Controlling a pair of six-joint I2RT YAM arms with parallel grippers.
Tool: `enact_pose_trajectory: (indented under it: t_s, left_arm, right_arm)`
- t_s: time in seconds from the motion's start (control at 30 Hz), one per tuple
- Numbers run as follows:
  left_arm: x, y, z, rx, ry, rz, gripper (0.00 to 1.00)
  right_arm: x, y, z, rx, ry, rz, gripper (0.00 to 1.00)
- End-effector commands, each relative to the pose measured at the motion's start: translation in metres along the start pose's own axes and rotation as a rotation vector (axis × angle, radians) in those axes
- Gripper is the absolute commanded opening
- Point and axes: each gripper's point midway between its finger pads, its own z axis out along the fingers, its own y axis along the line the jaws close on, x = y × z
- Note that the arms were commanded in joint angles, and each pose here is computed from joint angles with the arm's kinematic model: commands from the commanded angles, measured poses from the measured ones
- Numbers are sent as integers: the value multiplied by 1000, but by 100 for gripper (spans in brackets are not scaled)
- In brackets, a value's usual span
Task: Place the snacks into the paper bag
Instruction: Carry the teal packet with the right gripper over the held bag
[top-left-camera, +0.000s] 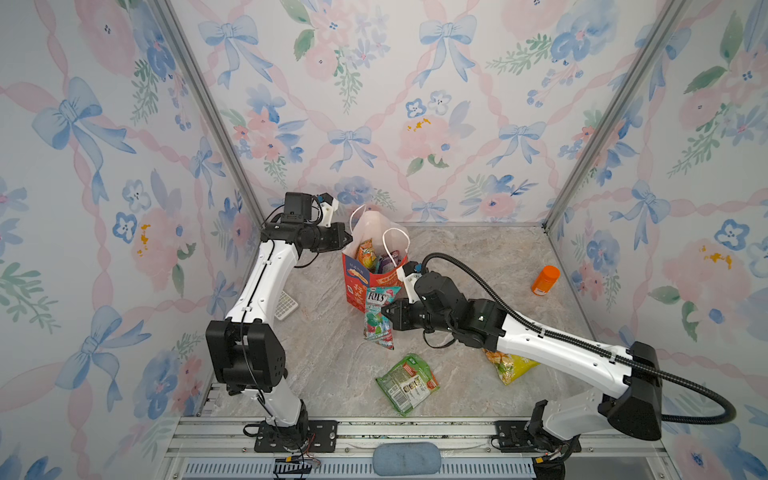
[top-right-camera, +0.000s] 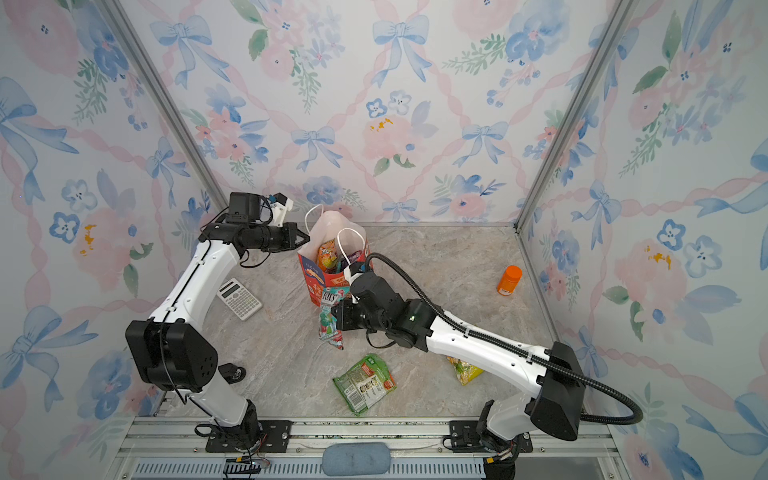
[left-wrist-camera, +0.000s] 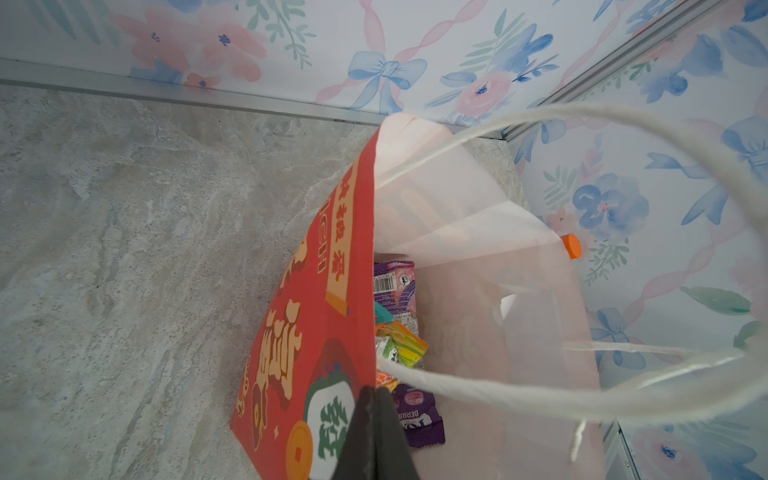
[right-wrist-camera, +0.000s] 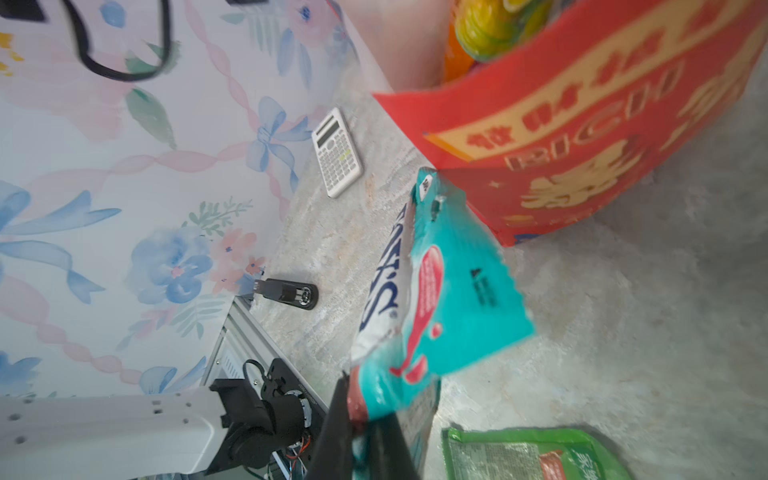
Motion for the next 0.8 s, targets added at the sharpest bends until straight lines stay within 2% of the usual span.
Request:
enact_pose_trajectory:
  t_s: [0.0, 0.17, 0.4, 0.77]
  left_arm:
    - [2, 5, 5, -22, 10, 9, 0]
    - [2, 5, 2, -38, 2, 13, 0]
    - [5, 0, 3, -24, 9, 18, 0]
    - [6, -3, -3, -25, -1, 34, 0]
  right_arm:
    - [-30, 36, -45, -61, -76, -125, 0]
    - [-72, 61, -72, -88, -205, -215, 0]
    - [-128, 68, -83, -106, -336, -213, 0]
    - [-191, 65, -58, -84, -416, -219, 0]
